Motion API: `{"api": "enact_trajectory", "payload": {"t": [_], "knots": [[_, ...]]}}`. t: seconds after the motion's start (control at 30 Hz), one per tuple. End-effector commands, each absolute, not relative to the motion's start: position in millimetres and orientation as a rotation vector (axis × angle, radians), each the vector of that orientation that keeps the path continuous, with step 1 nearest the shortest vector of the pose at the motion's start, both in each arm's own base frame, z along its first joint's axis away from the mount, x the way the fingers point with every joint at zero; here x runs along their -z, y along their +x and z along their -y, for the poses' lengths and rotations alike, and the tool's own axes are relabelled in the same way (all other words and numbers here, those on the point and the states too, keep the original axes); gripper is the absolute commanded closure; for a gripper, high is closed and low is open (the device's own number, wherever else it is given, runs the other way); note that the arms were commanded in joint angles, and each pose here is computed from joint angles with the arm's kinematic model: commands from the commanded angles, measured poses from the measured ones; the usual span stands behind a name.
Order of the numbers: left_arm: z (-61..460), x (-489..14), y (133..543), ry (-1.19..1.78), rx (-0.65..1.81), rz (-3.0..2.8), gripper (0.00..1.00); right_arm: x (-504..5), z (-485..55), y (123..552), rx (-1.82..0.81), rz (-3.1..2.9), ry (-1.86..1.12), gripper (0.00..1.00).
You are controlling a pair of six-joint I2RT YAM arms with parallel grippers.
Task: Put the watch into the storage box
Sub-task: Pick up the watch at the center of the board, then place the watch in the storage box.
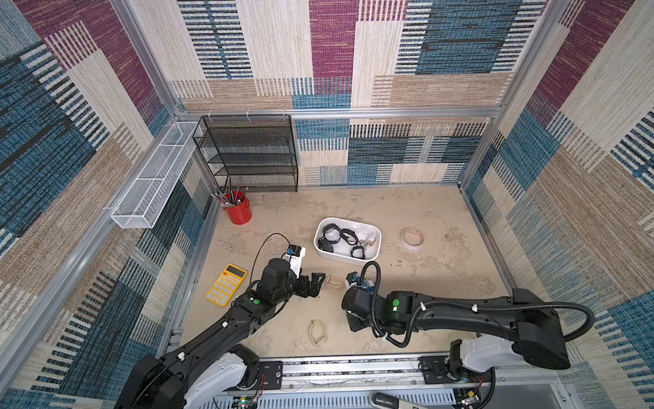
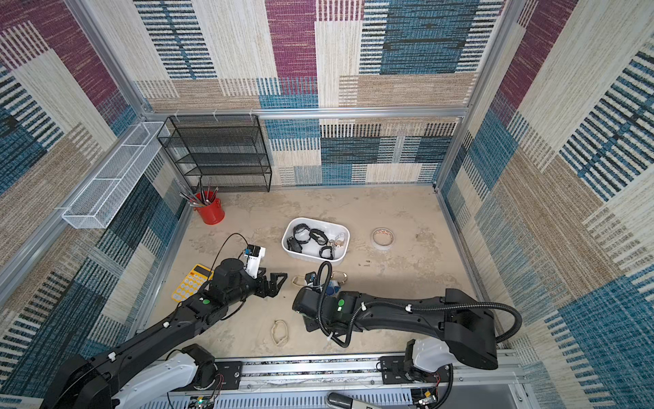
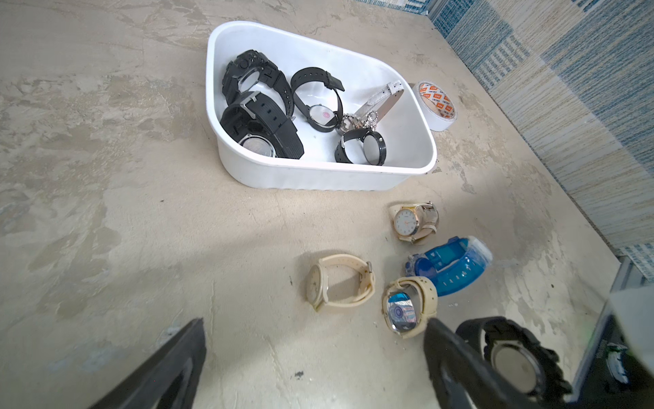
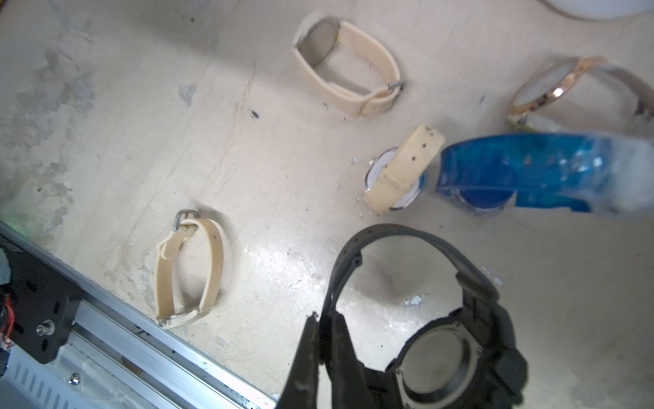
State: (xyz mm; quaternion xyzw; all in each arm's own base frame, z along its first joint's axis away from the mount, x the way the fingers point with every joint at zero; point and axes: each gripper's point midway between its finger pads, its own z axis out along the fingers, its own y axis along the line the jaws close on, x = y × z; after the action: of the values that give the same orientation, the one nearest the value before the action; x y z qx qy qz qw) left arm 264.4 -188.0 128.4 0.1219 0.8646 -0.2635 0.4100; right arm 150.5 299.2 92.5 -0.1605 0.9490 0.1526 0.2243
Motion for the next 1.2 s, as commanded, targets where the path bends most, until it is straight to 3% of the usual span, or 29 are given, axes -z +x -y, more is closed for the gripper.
{"api": "enact_trajectory", "payload": {"t": [0.0,0.57,1.17], "knots": [[194,-138,266,0.313,0.703,-2.149,0.03,-116,-305,166,-0.483,-2.529,-0.423,1.0],[210,-148,264,0.37,0.802,-2.124,0.03,-201,-303,264,-0.485,-2.266,-0.411,1.0],[219,-160,268,0.374,0.853,-2.097,0.04,-179,-289,358,-0.375,-2.23,-0.434,1.0]]}}
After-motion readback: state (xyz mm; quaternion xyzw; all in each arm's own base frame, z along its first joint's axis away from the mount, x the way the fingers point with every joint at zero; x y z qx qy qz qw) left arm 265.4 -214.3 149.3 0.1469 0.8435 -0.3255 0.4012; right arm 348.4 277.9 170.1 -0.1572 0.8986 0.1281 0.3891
